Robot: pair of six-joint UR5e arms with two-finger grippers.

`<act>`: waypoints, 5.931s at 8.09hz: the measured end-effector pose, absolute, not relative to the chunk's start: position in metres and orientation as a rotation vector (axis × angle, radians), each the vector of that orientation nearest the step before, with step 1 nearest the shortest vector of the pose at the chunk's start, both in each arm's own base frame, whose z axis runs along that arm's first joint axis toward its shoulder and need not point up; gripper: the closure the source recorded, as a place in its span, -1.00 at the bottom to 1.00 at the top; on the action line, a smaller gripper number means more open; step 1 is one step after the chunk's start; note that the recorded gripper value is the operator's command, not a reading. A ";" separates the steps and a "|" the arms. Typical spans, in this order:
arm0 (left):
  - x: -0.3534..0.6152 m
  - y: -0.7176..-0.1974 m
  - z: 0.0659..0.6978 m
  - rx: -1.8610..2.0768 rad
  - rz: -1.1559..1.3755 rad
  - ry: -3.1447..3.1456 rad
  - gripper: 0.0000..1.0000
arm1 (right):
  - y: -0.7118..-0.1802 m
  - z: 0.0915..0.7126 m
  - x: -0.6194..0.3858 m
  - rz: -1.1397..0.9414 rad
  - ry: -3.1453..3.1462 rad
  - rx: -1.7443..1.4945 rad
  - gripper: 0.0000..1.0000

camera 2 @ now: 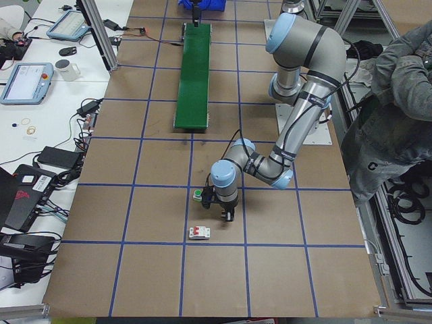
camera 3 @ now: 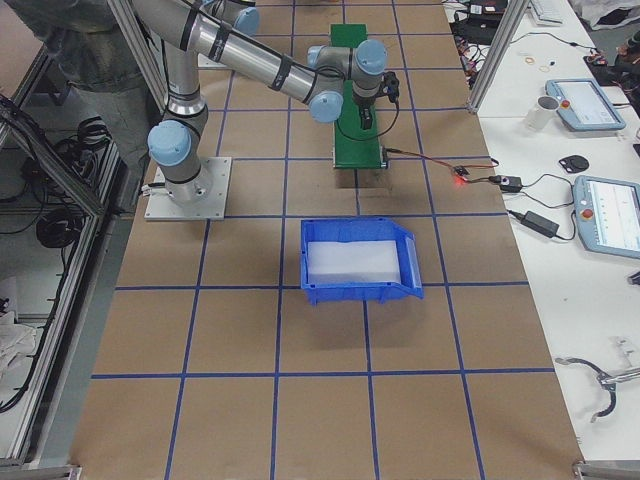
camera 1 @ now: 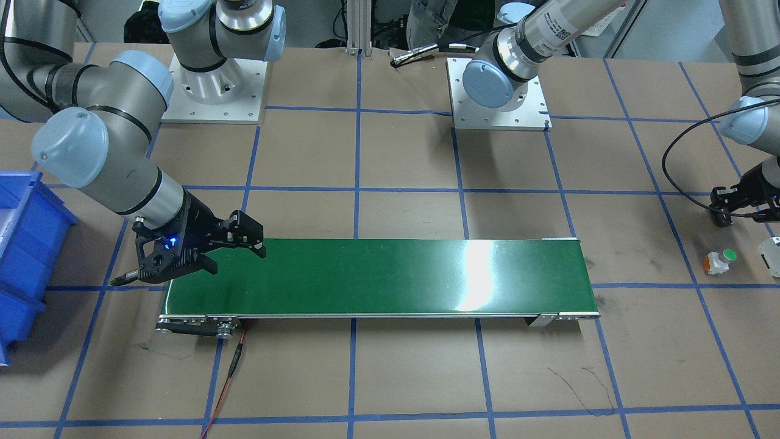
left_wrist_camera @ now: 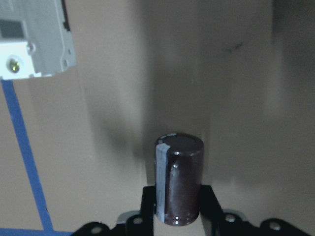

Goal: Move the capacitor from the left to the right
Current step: 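Grasp the brown capacitor with the left gripper and lift it, then carry the capacitor with the left gripper over the conveyor's near end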

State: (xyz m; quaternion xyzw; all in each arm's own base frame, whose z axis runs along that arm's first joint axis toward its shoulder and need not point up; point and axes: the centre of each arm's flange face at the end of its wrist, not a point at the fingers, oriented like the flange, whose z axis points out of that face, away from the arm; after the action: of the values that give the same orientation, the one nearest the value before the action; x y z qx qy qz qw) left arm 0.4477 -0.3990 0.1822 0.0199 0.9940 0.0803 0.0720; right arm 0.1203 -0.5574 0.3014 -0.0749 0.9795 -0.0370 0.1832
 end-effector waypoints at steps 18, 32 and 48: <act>0.151 -0.484 0.375 -0.589 0.068 2.889 0.74 | -0.560 0.295 0.103 -0.081 2.807 -0.164 -1.00; 0.055 -0.536 0.324 0.324 0.020 3.155 0.55 | -0.560 0.294 0.101 -0.077 2.829 -0.168 -1.00; 0.033 -0.550 0.262 -0.067 0.051 3.195 -1.00 | -0.560 0.294 0.100 -0.077 2.830 -0.170 -1.00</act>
State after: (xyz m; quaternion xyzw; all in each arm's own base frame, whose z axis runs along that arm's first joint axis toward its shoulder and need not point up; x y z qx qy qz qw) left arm 0.0328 -0.5501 0.2623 -0.0211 0.9993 0.0159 -0.0274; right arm 0.1004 -0.5601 0.2943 -0.0593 0.9862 -0.0269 0.1519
